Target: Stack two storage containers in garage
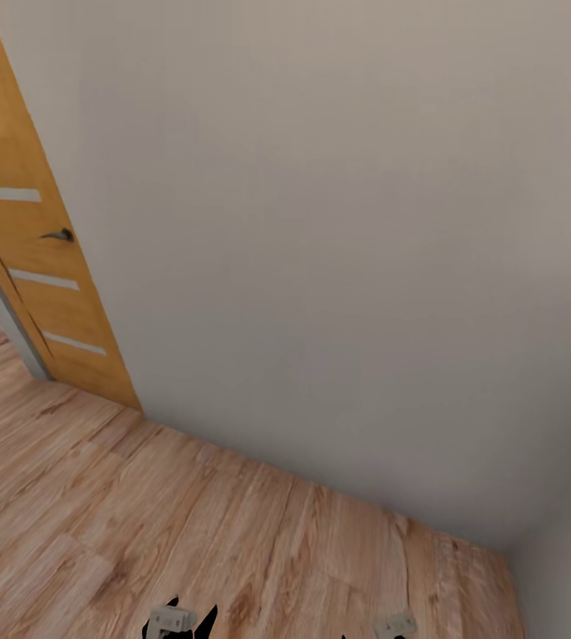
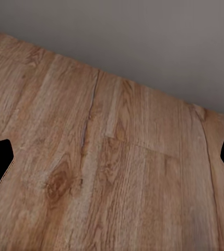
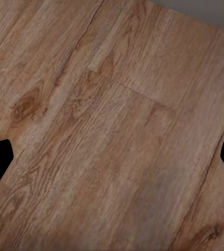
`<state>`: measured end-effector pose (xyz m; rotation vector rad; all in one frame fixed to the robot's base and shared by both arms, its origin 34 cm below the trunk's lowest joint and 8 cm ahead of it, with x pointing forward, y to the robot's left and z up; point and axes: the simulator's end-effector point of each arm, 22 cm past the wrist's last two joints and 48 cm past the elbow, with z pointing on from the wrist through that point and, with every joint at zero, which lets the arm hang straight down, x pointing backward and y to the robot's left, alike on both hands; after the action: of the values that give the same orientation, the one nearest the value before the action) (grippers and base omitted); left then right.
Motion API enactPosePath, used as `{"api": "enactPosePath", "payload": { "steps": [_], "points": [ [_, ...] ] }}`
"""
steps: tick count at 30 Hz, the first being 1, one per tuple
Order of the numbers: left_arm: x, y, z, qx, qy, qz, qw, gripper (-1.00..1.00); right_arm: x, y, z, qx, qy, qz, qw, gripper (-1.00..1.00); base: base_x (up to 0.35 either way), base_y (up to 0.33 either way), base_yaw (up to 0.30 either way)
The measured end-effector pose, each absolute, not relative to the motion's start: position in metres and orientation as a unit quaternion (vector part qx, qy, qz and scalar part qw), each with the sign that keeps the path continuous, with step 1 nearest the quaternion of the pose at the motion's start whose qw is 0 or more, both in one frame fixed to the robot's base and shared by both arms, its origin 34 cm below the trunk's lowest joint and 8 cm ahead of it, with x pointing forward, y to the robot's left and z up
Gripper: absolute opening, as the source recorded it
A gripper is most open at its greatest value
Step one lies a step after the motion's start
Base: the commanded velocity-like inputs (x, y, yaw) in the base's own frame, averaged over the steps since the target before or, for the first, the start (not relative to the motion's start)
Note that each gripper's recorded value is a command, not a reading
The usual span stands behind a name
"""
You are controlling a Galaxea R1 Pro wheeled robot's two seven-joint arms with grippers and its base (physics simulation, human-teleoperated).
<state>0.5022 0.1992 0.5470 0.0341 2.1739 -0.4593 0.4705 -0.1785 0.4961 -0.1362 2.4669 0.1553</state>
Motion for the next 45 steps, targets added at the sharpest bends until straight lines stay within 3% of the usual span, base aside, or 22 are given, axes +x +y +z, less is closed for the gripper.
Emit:
{"api": "enactPosePath", "payload": {
  "steps": [22, 45],
  "points": [
    [0.498, 0.199, 0.541, 0.011, 0.88, -0.185, 0.437, 1.0, 0.466, -0.178, 0.491, -0.051, 0.944, 0.06, 0.32, 1.0, 0.266, 0.005, 0.223],
    [0.491, 0.2, 0.532, 0.006, 0.887, -0.186, 0.422, 1.0, 0.459, -0.178, 0.485, -0.051, 0.947, 0.06, 0.311, 1.0, 0.267, 0.132, 0.249]
  ]
}}
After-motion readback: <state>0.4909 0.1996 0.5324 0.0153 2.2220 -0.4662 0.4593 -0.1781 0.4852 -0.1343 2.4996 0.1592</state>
